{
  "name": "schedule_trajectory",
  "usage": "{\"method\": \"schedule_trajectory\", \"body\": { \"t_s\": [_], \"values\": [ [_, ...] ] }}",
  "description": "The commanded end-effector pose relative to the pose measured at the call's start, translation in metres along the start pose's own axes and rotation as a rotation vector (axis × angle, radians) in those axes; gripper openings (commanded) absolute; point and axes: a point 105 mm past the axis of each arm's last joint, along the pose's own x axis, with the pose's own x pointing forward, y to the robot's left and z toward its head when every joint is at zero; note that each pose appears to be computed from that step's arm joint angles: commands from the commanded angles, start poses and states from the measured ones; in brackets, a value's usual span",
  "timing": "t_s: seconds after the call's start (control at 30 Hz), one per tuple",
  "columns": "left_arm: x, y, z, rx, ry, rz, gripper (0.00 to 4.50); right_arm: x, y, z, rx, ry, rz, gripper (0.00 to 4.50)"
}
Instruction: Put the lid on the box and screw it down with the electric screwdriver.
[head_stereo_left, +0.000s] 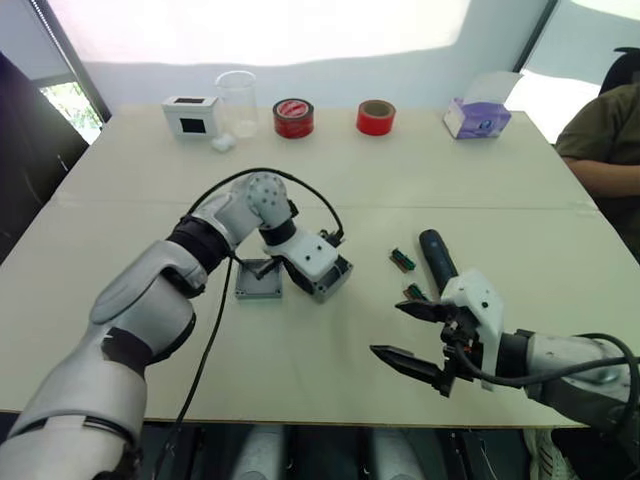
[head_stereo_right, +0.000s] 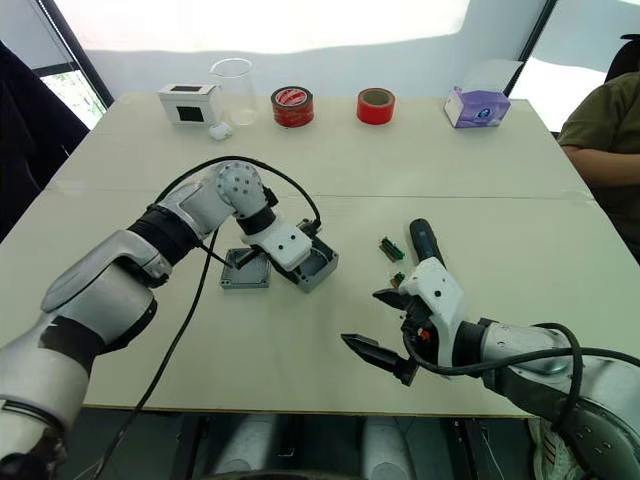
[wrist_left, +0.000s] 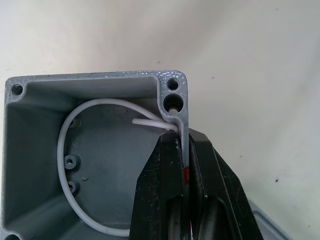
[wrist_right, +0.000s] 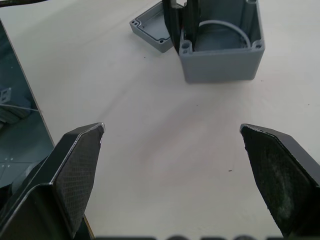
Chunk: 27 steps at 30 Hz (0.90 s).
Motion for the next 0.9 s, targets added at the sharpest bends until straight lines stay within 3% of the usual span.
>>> {"method": "schedule_trajectory", "body": {
  "t_s": [0.03, 0.27, 0.4, 0.47, 0.63, 0.77, 0.9],
  "values": [
    [0.001, 0.004, 0.015, 0.087, -0.031, -0.011, 0.04, 0.000, 0.008, 0.005, -0.018, -0.034, 0.005, 4.50],
    [0.007, 0.005, 0.017, 0.095, -0.043, -0.036, 0.04, 0.002, 0.007, 0.003, -0.005, -0.040, -0.011, 4.50],
    [0.007, 0.003, 0.014, 0.094, -0.028, -0.046, 1.11, 0.004, 0.003, 0.000, -0.005, -0.030, -0.013, 4.50],
    [0.000, 0.006, 0.011, 0.055, -0.028, -0.017, 1.94, 0.004, 0.000, 0.000, -0.015, -0.027, -0.010, 4.50],
    [-0.052, 0.011, 0.022, -0.076, -0.107, 0.119, 1.94, 0.001, -0.001, 0.010, -0.058, -0.030, 0.030, 4.50],
    [-0.101, -0.005, 0.026, -0.247, -0.200, 0.244, 1.94, -0.006, 0.003, 0.034, -0.086, -0.101, 0.090, 4.50],
    [-0.125, -0.016, 0.011, -0.550, -0.230, 0.428, 1.94, -0.003, 0.007, 0.056, -0.140, -0.156, 0.132, 4.50]
  ]
}}
